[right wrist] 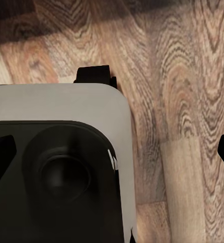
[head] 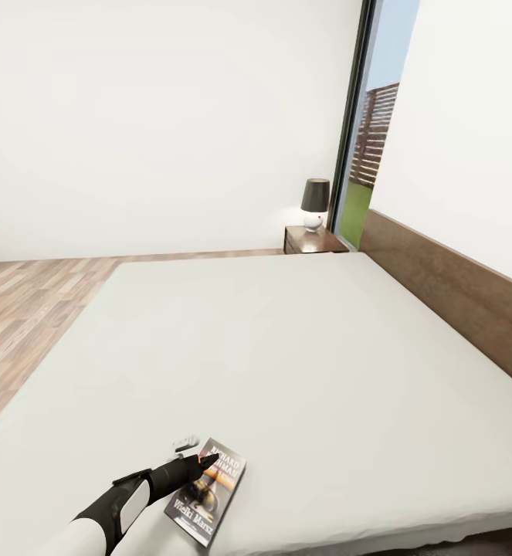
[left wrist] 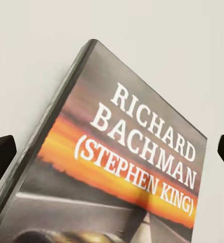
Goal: In the bedroom, move the book from the bed onto either nightstand, and place the two sandals side by side next to the bed.
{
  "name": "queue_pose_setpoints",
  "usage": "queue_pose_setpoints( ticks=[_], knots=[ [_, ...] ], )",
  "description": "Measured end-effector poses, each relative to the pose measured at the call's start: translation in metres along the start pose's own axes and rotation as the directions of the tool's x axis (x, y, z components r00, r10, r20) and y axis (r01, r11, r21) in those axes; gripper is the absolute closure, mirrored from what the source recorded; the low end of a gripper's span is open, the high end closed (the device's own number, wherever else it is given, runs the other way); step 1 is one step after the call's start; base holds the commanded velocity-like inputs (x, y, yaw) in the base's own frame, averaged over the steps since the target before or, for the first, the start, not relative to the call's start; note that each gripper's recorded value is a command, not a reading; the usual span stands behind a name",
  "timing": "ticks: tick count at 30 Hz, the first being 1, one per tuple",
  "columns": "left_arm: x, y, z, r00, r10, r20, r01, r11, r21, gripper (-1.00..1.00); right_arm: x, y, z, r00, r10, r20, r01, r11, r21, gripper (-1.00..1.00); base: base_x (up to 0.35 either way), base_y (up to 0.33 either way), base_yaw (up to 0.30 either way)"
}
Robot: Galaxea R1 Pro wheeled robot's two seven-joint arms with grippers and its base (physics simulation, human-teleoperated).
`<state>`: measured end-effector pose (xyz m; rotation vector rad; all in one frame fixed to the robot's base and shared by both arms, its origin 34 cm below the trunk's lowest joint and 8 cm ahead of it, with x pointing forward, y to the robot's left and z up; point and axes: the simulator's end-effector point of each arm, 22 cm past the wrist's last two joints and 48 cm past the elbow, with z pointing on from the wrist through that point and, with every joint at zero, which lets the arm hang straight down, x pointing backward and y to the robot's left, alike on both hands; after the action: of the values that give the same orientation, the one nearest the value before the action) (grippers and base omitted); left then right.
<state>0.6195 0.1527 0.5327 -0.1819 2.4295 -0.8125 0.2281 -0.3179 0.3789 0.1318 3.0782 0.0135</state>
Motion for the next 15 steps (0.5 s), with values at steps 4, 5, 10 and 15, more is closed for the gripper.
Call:
queue_pose_setpoints(
  ticks=[4,5,10,15],
  knots=[
    [-0.0003,0.0,0.0,1.0,0.001,0.001,-0.001,1.0,0.0,-1.0,0.0,0.0,0.0,1.0,0.0,0.0,0.0,1.0,0.0,-1.0,-0.003,0.0,-0.121],
    [-0.0004,0.0,0.0,1.0,0.001,0.002,-0.001,1.0,0.0,-1.0,0.0,-0.0001,0.0,1.0,0.0,0.0,0.0,1.0,0.0,-1.0,-0.002,0.0,-0.132],
    [-0.0006,0.0,0.0,1.0,0.002,0.003,-0.002,1.0,0.0,-1.0,0.0,0.0,0.0,1.0,0.0,0.0,0.0,1.0,0.0,-1.0,-0.001,0.0,-0.099],
    [-0.0007,0.0,0.0,1.0,0.002,0.003,-0.002,1.0,0.0,-1.0,0.0,0.0,0.0,1.0,0.0,0.0,0.0,1.0,0.0,-1.0,-0.001,0.0,-0.048]
  ],
)
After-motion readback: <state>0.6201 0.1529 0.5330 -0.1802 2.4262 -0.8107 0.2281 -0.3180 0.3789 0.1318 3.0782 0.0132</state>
